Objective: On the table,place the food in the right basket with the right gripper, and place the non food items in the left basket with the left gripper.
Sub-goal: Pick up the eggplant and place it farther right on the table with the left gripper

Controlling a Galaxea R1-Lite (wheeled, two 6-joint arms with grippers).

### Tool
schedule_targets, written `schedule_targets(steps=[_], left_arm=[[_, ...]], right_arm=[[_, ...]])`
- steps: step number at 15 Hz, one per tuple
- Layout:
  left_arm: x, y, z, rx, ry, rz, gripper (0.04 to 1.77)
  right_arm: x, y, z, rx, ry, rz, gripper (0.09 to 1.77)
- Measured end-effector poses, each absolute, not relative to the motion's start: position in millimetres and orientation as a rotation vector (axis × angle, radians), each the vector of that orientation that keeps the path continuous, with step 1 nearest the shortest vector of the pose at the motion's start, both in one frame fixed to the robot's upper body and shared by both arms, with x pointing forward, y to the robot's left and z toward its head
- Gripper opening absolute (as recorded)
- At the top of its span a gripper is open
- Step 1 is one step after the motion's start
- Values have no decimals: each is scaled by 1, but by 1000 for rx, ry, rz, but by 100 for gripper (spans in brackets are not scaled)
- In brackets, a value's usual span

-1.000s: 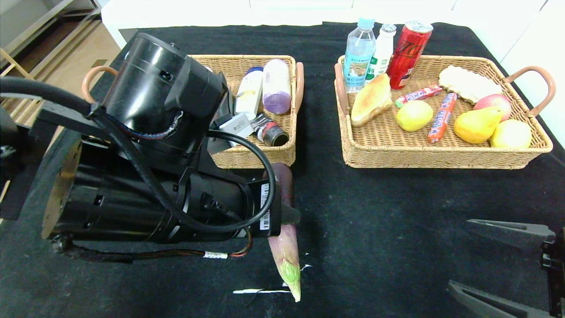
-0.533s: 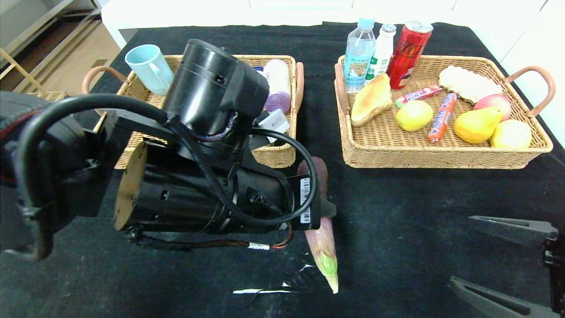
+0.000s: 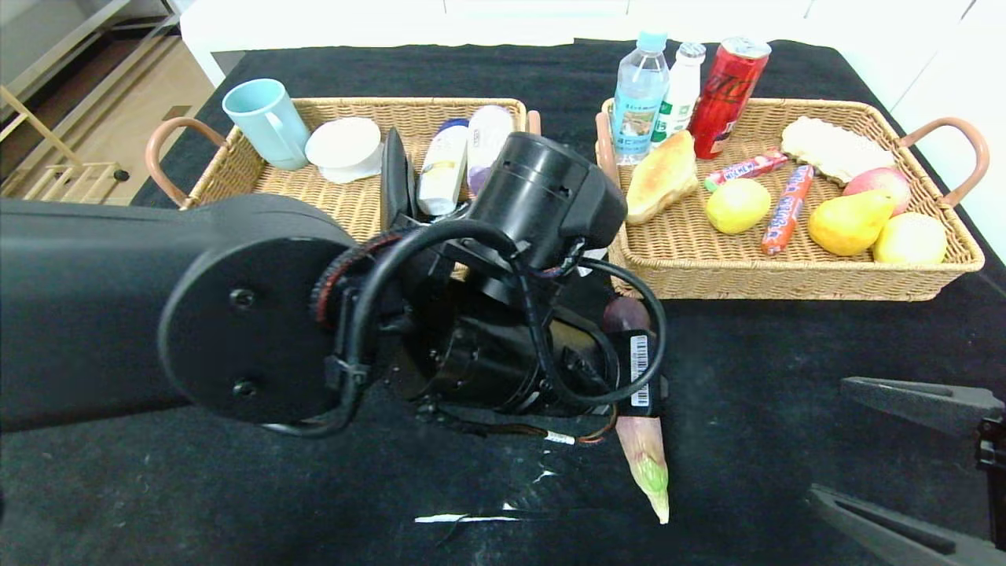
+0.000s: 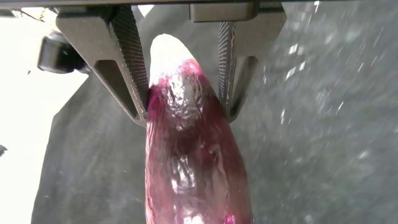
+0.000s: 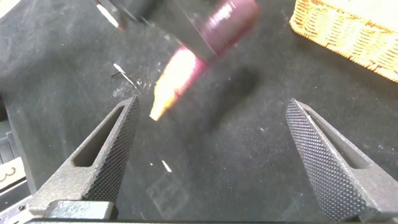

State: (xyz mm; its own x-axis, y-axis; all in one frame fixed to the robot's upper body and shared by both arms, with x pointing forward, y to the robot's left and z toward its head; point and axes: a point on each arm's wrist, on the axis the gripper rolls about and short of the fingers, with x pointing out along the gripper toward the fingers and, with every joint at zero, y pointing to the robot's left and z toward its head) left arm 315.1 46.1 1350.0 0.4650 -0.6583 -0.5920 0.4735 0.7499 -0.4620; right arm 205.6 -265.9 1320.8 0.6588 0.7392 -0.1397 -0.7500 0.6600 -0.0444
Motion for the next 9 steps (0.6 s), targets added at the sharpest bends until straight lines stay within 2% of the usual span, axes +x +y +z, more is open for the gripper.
schedule_targets(steps=[9], left_arm=[[336,20,1320,-196,872,-684,75]], right_arm=[[205,-266,1321,-102,108,845,171]])
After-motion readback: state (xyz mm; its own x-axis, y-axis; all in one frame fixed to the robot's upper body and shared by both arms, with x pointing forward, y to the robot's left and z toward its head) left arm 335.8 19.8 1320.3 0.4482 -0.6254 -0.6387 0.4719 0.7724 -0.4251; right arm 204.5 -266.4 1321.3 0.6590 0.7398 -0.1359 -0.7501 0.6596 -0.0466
